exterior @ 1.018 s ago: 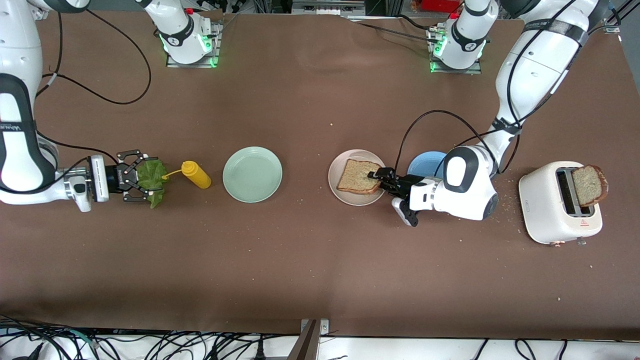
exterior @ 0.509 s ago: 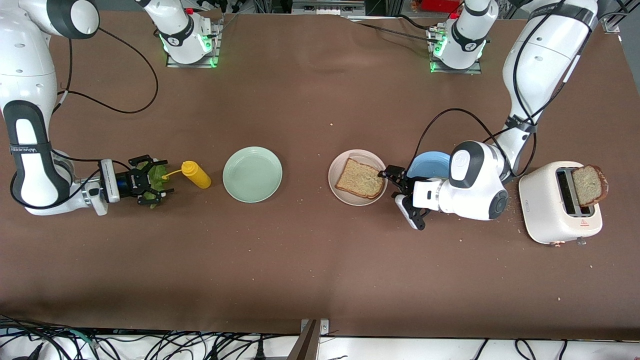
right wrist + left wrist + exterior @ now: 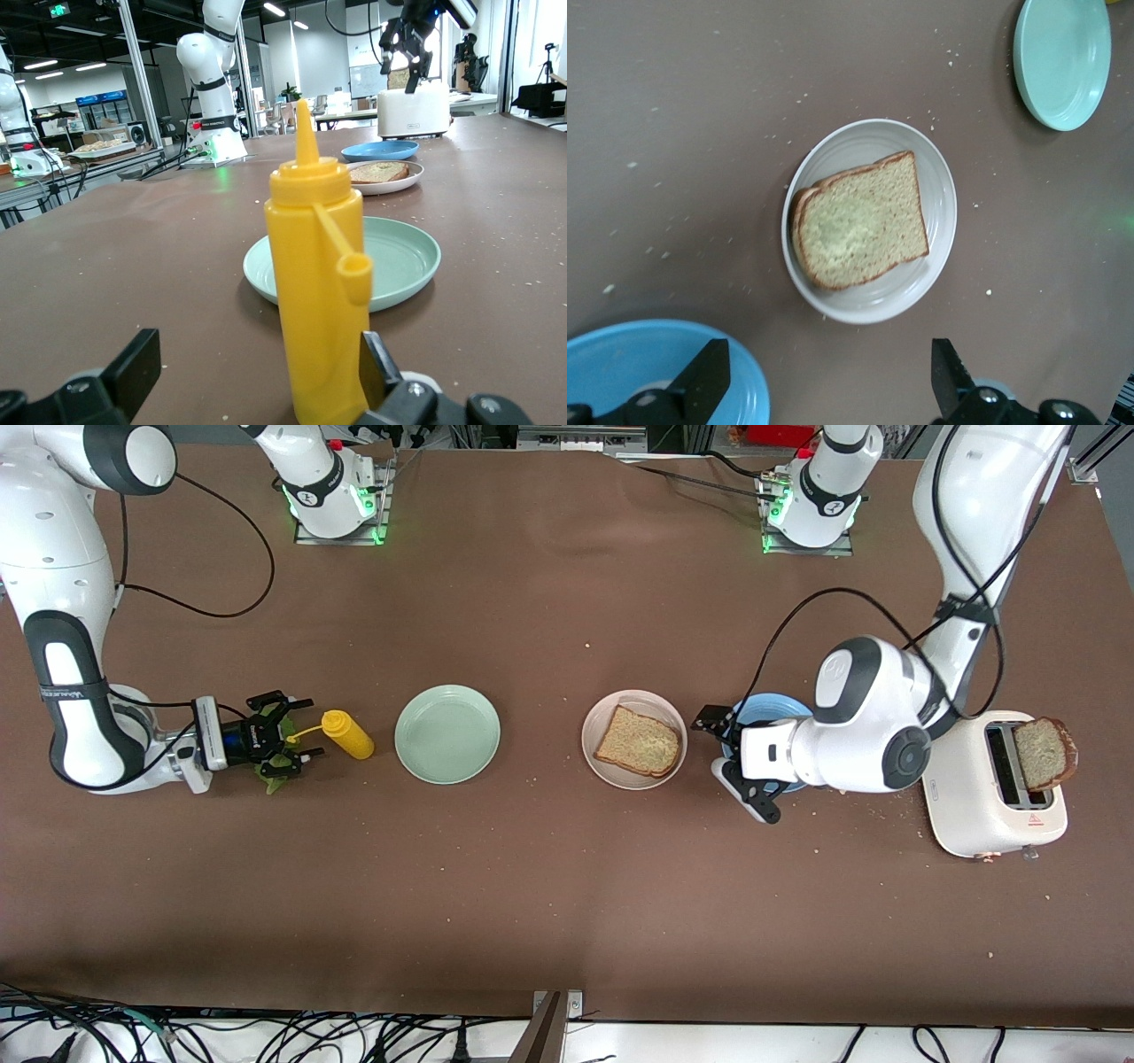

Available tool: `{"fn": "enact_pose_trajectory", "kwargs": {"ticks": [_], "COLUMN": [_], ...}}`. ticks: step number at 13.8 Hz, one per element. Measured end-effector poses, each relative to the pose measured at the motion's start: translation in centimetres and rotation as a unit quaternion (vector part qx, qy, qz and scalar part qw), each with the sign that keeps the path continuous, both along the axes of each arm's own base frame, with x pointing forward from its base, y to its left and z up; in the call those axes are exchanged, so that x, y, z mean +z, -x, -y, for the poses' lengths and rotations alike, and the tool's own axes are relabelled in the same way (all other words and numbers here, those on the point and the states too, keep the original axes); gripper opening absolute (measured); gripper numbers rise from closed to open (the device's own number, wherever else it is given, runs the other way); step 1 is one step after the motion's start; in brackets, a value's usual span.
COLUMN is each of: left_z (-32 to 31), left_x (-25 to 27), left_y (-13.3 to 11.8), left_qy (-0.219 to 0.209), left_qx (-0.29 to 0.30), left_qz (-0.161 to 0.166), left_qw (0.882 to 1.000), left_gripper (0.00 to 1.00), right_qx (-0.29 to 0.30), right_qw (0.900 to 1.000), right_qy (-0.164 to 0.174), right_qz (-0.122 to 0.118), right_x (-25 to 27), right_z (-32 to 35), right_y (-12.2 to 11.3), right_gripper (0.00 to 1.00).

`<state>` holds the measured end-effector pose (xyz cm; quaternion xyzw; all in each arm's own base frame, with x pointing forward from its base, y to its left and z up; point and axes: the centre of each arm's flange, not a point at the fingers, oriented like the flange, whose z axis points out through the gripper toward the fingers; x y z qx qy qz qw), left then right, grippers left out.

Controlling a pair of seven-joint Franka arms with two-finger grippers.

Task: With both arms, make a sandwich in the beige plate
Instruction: 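Lift the mustard with the right gripper while the left gripper withdraws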

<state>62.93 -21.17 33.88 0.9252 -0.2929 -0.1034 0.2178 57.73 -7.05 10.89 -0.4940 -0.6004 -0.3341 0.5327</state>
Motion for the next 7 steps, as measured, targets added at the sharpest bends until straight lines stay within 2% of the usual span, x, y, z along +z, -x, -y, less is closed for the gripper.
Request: {"fn": "enact_pose_trajectory", "kwargs": {"ticks": [3, 7], "left_z": [-1.2, -3.2], "left_x": [5.6, 9.6], "left_y": [0.2, -0.7], "left_qy": [-0.052, -0.118], "left_qx": [0.009, 0.012], "left_qz": [0.002, 0.022], "left_qw": [0.999, 0.993], "left_gripper": [1.0, 1.0], "right_qx": [-0.01, -0.024], "right_qw": [1.0, 1.0], "right_qy": [-0.005, -0.014], "right_qz": [0.001, 0.003], "right_x": [-0.7, -0.6], "right_z": [-0.2, -0.7], "right_y": [0.6, 0.3], "right_gripper": [1.0, 1.0]}}
